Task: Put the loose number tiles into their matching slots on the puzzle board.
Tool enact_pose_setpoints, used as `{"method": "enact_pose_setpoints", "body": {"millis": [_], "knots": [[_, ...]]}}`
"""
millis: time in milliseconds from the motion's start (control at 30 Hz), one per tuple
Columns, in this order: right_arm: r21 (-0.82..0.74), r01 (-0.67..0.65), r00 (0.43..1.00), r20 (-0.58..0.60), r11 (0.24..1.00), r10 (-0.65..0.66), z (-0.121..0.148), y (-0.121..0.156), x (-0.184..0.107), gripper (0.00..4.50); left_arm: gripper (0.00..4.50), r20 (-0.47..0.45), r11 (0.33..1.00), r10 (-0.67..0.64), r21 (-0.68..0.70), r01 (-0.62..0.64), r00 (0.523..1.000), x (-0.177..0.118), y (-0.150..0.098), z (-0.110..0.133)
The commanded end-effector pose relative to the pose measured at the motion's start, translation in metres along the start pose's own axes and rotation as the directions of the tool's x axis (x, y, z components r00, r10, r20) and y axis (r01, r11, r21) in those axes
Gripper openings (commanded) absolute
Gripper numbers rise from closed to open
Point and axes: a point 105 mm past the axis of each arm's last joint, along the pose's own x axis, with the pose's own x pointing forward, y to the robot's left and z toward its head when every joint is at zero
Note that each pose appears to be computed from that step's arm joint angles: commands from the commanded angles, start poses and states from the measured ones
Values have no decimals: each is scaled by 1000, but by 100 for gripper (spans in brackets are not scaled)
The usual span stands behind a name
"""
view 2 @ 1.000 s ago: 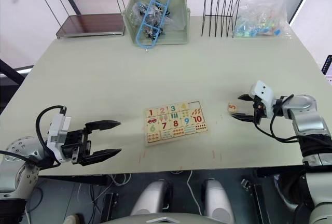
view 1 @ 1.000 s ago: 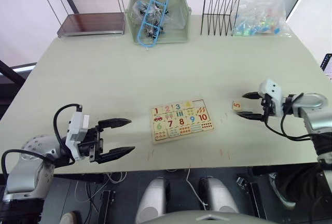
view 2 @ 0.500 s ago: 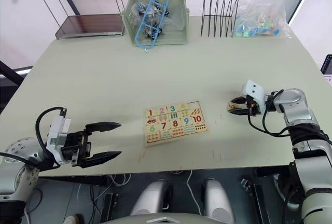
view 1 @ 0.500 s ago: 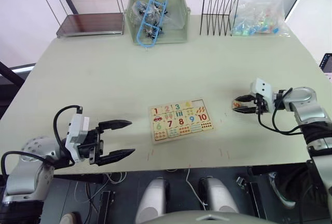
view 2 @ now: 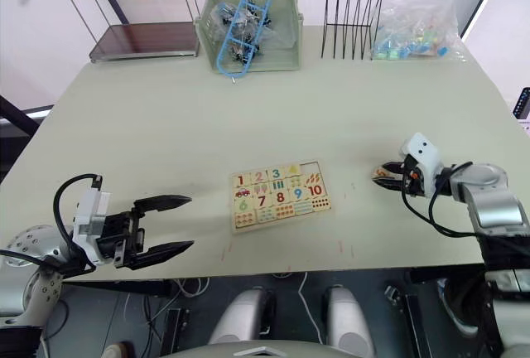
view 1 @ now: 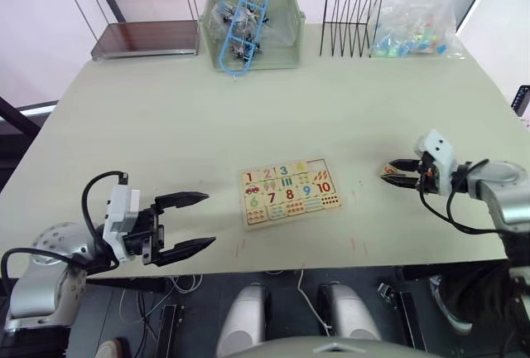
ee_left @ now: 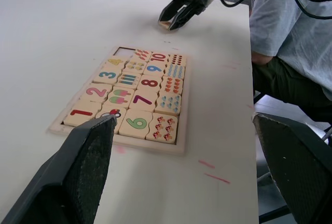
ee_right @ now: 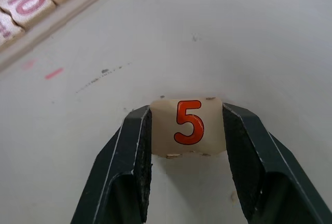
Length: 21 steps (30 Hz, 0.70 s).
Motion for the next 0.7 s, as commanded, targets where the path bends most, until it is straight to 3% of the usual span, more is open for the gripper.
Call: {"method": "enact_pose_setpoints", "body": {"millis": [33,200,367,700], "knots": [[99,138,989,31,986,-141,13,23,-11,145,450,14,999,14,44,-15,1000,-4,-1,7],[223,306,951,-25,926,-308,7,54,-8,145,450,10,999,18,39,-18,1000,-6,-3,5],[329,469,880,-95,819,-466,0,62,-13,145,450,8,999,19,39,-19,1000,-6,-1,5],[453,504,856,-148,735,-496,-6,106,0,145,450,2,999,8,43,-8,1000,-8,1,5]]}}
